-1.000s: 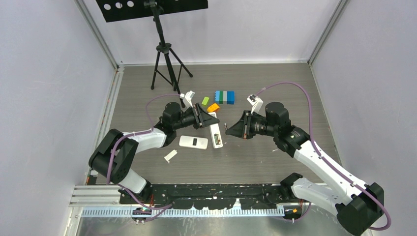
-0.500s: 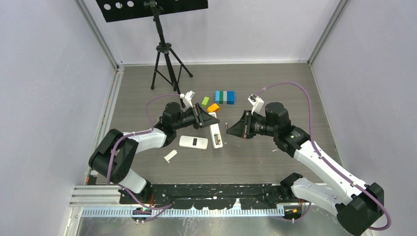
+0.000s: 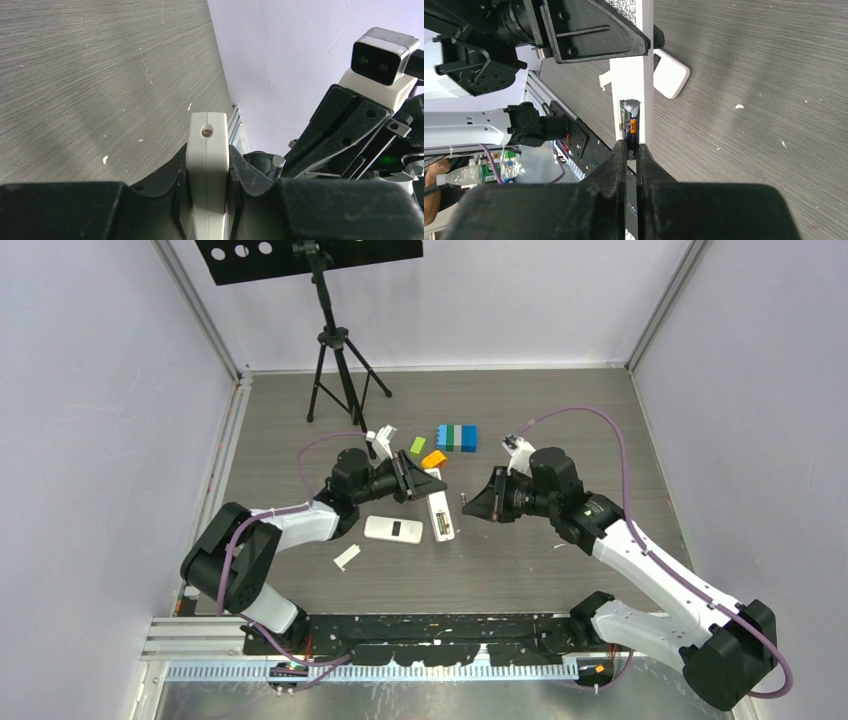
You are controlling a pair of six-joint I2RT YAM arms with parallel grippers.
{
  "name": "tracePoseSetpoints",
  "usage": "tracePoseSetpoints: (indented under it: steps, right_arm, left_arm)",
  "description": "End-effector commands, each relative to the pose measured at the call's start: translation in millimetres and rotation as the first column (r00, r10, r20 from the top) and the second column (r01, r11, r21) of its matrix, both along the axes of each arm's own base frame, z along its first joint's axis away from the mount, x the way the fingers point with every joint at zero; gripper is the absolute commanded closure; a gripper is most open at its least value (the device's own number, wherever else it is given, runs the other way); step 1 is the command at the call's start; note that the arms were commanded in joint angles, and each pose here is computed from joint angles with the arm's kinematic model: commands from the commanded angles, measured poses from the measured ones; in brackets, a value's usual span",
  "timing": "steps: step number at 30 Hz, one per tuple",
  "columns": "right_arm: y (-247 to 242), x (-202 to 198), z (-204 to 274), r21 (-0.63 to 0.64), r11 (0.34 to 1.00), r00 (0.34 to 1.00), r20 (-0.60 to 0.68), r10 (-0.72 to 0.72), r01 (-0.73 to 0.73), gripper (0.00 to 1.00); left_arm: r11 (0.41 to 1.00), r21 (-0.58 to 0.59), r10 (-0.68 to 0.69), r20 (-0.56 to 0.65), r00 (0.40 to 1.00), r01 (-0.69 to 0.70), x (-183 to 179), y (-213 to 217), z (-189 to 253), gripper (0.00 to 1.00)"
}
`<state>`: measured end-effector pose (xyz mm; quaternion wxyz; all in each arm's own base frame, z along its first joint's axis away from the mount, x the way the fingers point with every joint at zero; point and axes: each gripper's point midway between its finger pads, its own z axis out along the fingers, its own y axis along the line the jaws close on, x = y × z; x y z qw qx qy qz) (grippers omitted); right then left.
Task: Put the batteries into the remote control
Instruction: Load the battery into the remote control.
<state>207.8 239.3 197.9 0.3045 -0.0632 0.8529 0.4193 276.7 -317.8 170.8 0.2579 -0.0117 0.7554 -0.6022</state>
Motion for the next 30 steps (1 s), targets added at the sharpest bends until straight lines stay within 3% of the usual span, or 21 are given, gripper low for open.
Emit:
tracePoseSetpoints:
  steps: [1,17,30]
  right_arm:
    - [15,3,20,0.004,0.999,0.996,0.073,0.047,-0.047,0.94]
    - [32,-3,-16,-0.148,0.983,0.994,0.001,0.105,-0.104,0.89]
    - [36,-8,-27,-0.187,0.972,0.99,-0.032,0.137,-0.141,0.85]
  left_arm:
    - [0.999,-0.038,0.007,0.03,1.0,-0.006,7,-5,17,1.0]
    - [0.998,-0.057,0.038,-0.011,0.999,-0.038,13,-6,16,1.0]
    - [0.995,-0.088,0.036,-0.028,0.999,-0.038,17,-10,14,1.0]
